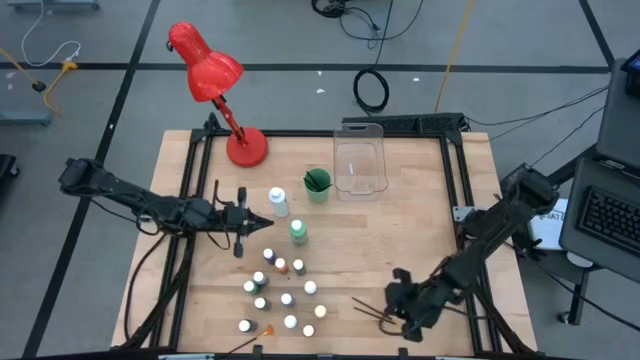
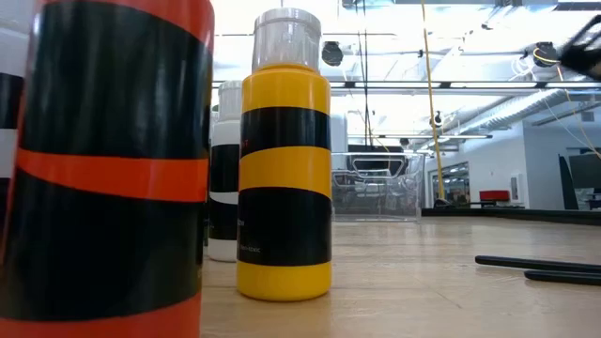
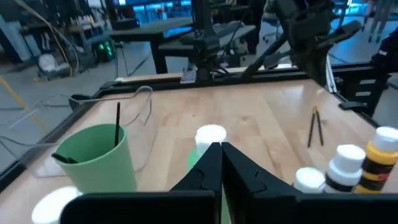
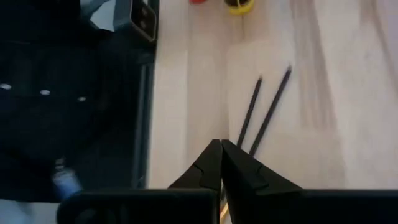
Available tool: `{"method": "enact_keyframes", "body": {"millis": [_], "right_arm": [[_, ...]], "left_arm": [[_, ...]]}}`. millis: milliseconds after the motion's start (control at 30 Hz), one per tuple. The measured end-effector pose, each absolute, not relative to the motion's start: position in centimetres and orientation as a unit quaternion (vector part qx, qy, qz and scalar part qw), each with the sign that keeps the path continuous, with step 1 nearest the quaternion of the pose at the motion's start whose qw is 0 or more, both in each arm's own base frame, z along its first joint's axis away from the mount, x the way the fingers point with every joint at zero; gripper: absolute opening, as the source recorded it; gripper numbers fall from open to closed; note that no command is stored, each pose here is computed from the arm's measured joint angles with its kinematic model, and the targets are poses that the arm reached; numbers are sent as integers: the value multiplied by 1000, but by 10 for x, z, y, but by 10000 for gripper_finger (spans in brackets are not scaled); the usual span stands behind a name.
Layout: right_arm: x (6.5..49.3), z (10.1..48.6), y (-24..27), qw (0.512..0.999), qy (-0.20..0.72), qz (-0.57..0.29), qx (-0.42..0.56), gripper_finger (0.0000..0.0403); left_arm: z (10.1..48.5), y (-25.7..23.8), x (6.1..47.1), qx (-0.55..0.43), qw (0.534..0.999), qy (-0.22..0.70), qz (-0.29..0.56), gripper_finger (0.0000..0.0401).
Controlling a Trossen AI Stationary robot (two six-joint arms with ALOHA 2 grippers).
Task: Pick & Place Paint Supplies
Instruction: Put the orange paint brush into the green cup
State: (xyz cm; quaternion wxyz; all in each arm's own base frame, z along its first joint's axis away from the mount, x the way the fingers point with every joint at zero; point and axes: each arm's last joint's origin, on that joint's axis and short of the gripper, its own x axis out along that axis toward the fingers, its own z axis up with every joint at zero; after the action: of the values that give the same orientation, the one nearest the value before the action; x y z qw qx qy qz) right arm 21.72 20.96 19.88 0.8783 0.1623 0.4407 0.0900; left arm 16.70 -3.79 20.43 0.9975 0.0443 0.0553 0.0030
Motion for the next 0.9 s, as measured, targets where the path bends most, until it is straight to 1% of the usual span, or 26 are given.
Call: {"method": "enact_keyframes", "body": {"millis": [100,200,367,467,567,700,900], "right_arm": [[232,187,202,885,441,59,138,10],[248,172,193,882,449,32,142,33],[264,147,180,860,489,15,144,101],[272,144,176,857,487,19,169,142],[274,145,175,860,480,18,172,173],[274,146,178,865,470,26,173,188],[271,134,191,869,466,22,167,177]], "left_arm": [[201,-36,164,65,998,22,9,5],[207,-36,163,63,998,-2,10,5],[207,-36,163,87,996,2,10,5],[205,-36,163,93,996,9,10,5],[206,-36,163,90,996,5,10,5],[205,-36,163,82,997,7,9,5],[204,-36,163,75,997,14,9,5]]}}
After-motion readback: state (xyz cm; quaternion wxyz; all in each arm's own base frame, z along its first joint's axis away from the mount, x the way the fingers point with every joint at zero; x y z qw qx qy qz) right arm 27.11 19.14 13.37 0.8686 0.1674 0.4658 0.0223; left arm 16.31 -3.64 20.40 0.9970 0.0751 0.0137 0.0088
